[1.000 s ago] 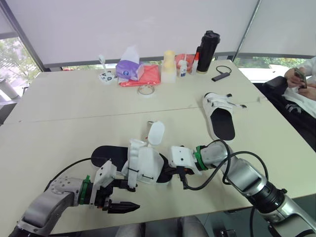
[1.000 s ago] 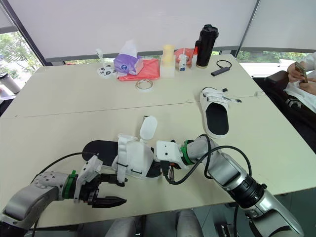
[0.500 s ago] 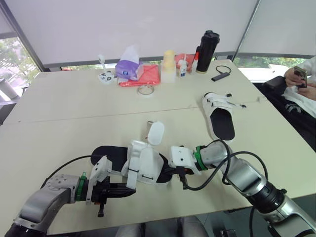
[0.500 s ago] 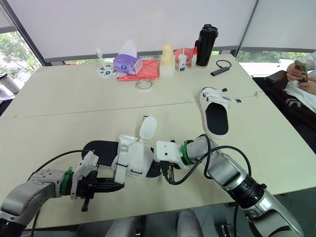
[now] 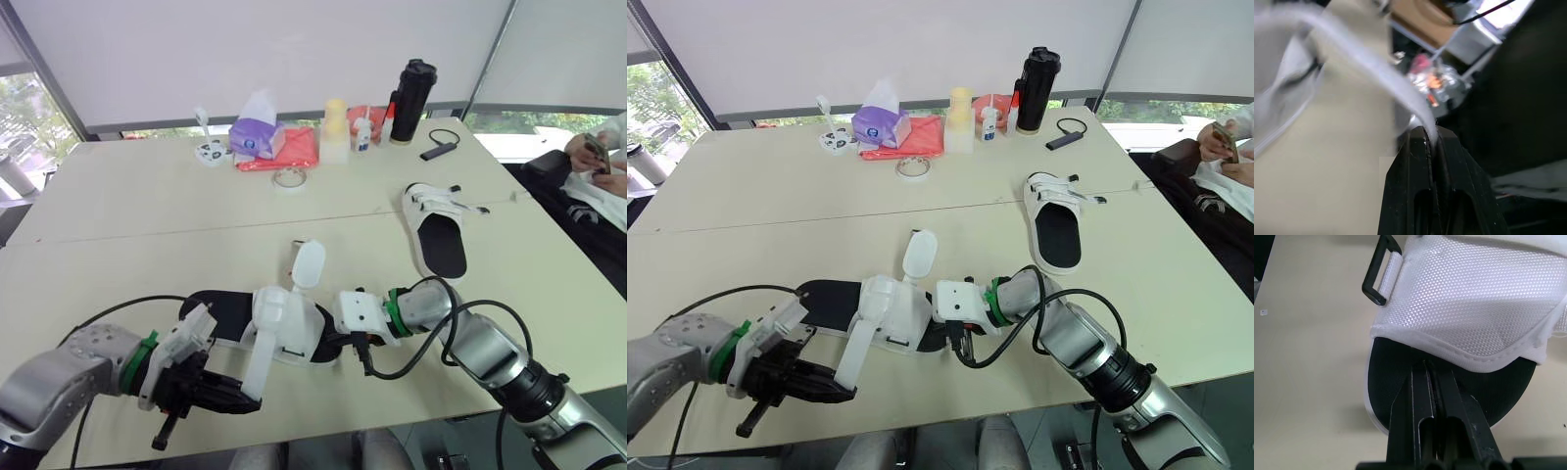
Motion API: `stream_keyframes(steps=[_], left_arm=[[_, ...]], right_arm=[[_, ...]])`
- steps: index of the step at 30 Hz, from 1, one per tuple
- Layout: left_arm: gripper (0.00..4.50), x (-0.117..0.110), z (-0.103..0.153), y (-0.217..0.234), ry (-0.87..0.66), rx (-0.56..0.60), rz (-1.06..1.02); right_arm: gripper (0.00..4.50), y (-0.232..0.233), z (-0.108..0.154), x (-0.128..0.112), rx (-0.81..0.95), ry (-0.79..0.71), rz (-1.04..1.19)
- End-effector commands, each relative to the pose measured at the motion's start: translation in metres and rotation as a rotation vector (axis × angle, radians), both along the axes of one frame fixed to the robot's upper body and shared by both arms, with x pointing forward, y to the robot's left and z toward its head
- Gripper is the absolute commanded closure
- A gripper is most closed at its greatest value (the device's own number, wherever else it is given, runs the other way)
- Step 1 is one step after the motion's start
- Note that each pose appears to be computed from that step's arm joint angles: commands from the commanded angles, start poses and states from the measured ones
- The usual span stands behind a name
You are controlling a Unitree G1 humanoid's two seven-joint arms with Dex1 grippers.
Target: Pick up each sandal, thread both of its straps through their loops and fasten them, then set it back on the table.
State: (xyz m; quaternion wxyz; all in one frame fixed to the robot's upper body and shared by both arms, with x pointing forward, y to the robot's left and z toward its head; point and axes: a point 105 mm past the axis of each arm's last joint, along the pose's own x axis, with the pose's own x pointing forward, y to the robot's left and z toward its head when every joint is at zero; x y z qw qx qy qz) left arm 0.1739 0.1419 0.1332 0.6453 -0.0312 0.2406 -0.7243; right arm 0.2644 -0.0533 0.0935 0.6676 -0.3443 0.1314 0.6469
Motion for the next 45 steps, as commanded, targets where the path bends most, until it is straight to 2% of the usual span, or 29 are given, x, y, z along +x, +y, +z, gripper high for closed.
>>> stream_keyframes(steps=[1, 4, 8, 17, 25, 31, 34, 39, 41, 45], left_arm=[[4.42, -0.004, 0.024, -0.007, -0.036, -0.042, -0.076], [4.42, 0.002, 0.033, -0.010, -0.058, -0.057, -0.080], [4.42, 0.034, 0.040, -0.008, -0.117, -0.085, 0.046], [4.42, 0.077, 0.032, -0.007, -0.140, -0.111, 0.219], [4.42, 0.093, 0.030, -0.019, -0.065, -0.159, 0.280], [4.42, 0.094, 0.044, -0.026, 0.099, -0.263, 0.260], [3.54, 0.100, 0.047, -0.027, 0.145, -0.293, 0.280], [1.05, 0.120, 0.050, -0.026, 0.140, -0.338, 0.384], [0.10, 0.133, 0.040, -0.024, 0.094, -0.295, 0.463], [0.10, 0.153, 0.012, -0.015, -0.027, -0.175, 0.570]], right_arm=[[4.50, -0.011, -0.007, 0.010, -0.054, -0.008, -0.043], [4.50, -0.014, -0.006, 0.013, -0.055, -0.019, -0.049], [4.50, -0.013, -0.007, 0.014, -0.056, -0.021, -0.047], [4.50, -0.012, -0.008, 0.011, -0.051, -0.018, -0.048], [4.50, -0.010, -0.008, 0.011, -0.052, -0.022, -0.045], [4.50, -0.009, -0.008, 0.009, -0.052, -0.021, -0.044], [4.50, -0.009, -0.009, 0.009, -0.051, -0.020, -0.046], [4.50, -0.008, -0.009, 0.008, -0.049, -0.019, -0.049], [4.50, -0.008, -0.009, 0.009, -0.048, -0.019, -0.051], [4.50, -0.008, -0.008, 0.009, -0.046, -0.019, -0.052]])
